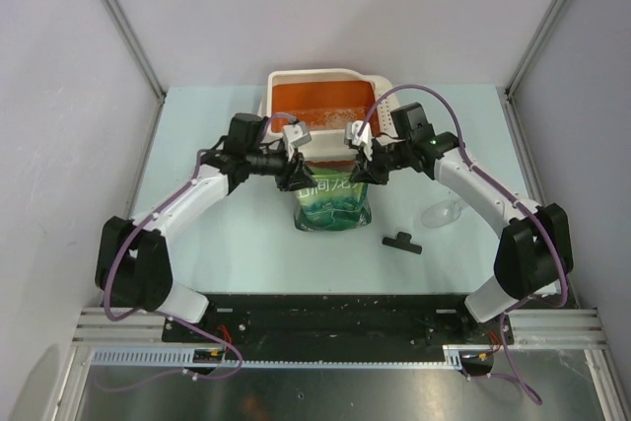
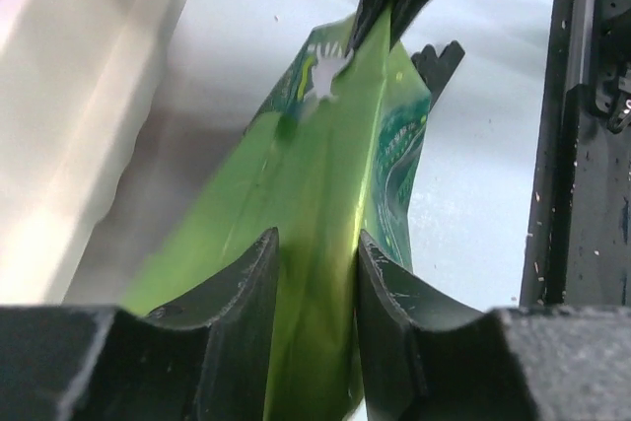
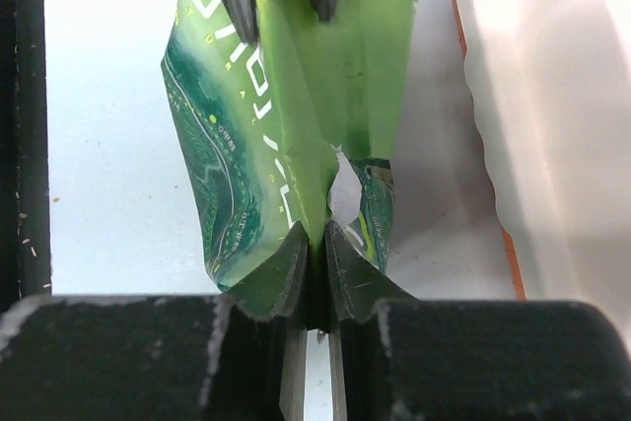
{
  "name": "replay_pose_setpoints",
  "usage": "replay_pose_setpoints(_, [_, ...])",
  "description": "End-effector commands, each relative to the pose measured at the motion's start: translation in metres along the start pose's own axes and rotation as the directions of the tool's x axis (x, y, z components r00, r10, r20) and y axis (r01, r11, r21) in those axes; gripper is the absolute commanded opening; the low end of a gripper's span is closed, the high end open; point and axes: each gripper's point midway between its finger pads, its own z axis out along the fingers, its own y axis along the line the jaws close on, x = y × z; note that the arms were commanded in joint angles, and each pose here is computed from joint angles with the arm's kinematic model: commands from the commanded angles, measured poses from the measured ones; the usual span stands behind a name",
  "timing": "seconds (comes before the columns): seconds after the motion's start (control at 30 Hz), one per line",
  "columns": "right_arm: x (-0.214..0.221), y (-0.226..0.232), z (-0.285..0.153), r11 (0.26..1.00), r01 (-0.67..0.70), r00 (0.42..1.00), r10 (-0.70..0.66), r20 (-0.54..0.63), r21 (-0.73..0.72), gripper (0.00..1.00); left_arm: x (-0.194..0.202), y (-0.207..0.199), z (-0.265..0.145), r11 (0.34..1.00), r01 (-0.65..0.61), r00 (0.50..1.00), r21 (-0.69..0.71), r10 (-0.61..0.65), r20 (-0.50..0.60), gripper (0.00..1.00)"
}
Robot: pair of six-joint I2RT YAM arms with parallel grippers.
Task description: Fill the litter box with clean litter
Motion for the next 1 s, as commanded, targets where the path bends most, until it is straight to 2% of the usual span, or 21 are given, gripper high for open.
replay_pose_setpoints(0.0, [0.0, -0.005, -0.008, 0.998, -0.06, 0.998, 0.06, 0.015, 0.005, 0.12, 0.025, -0.003, -0.026, 1.0, -0.022, 0.999, -0.018, 0.022, -0.044, 0.37])
replay_pose_setpoints(0.07, [-0.001, -0.005, -0.009, 0.998, -0.062, 0.998, 0.061, 0.015, 0.009, 0.12, 0.031, -0.001, -0.031, 0.999, -0.022, 0.999, -0.029, 0.021, -0.05, 0.3])
replay_pose_setpoints(0.1, [-0.001, -0.005, -0.008, 0.998, -0.062, 0.998, 0.062, 0.015, 0.009, 0.11, 0.034, -0.002, -0.032, 1.0, -0.017, 0.998, -0.023, 0.015, -0.053, 0.18])
replay_pose_setpoints(0.2, [-0.001, -0.009, -0.01, 0.995, -0.094, 0.995, 0.093, 0.024, 0.022, 0.09, 0.034, -0.002, -0.036, 1.0, 0.004, 0.999, -0.024, -0.005, -0.044, 0.0])
replay_pose_setpoints(0.4, [-0.001, -0.014, -0.016, 0.978, -0.207, 0.977, 0.205, 0.06, 0.024, 0.0, 0.023, -0.007, -0.044, 0.999, 0.027, 1.0, -0.02, -0.027, -0.009, 0.0])
replay_pose_setpoints(0.43, [-0.002, -0.014, -0.016, 0.977, -0.211, 0.976, 0.209, 0.064, 0.021, 0.0, 0.018, -0.01, -0.045, 1.0, 0.019, 1.0, -0.006, -0.019, 0.005, 0.04])
replay_pose_setpoints(0.47, [-0.004, -0.014, -0.016, 0.976, -0.218, 0.974, 0.216, 0.07, 0.021, 0.0, 0.009, -0.011, -0.044, 1.0, -0.001, 1.0, 0.0, 0.001, 0.017, 0.21])
replay_pose_setpoints(0.57, [-0.01, -0.014, -0.013, 0.976, -0.219, 0.972, 0.217, 0.087, 0.014, 0.0, -0.016, -0.015, -0.034, 0.998, -0.053, 0.998, 0.018, 0.053, 0.038, 0.42])
replay_pose_setpoints(0.7, [-0.009, -0.014, -0.013, 0.971, -0.237, 0.968, 0.236, 0.092, 0.008, 0.0, -0.046, -0.028, -0.008, 0.986, -0.167, 0.982, 0.03, 0.164, 0.089, 0.49])
replay_pose_setpoints(0.77, [-0.009, -0.012, -0.012, 0.971, -0.241, 0.967, 0.24, 0.091, -0.001, 0.0, -0.05, -0.024, 0.003, 0.983, -0.18, 0.98, 0.025, 0.177, 0.095, 0.51])
replay_pose_setpoints(0.97, [-0.013, -0.014, -0.013, 0.967, -0.254, 0.962, 0.253, 0.105, 0.002, 0.0, -0.064, -0.03, 0.04, 0.974, -0.211, 0.973, 0.087, 0.201, 0.109, 0.48])
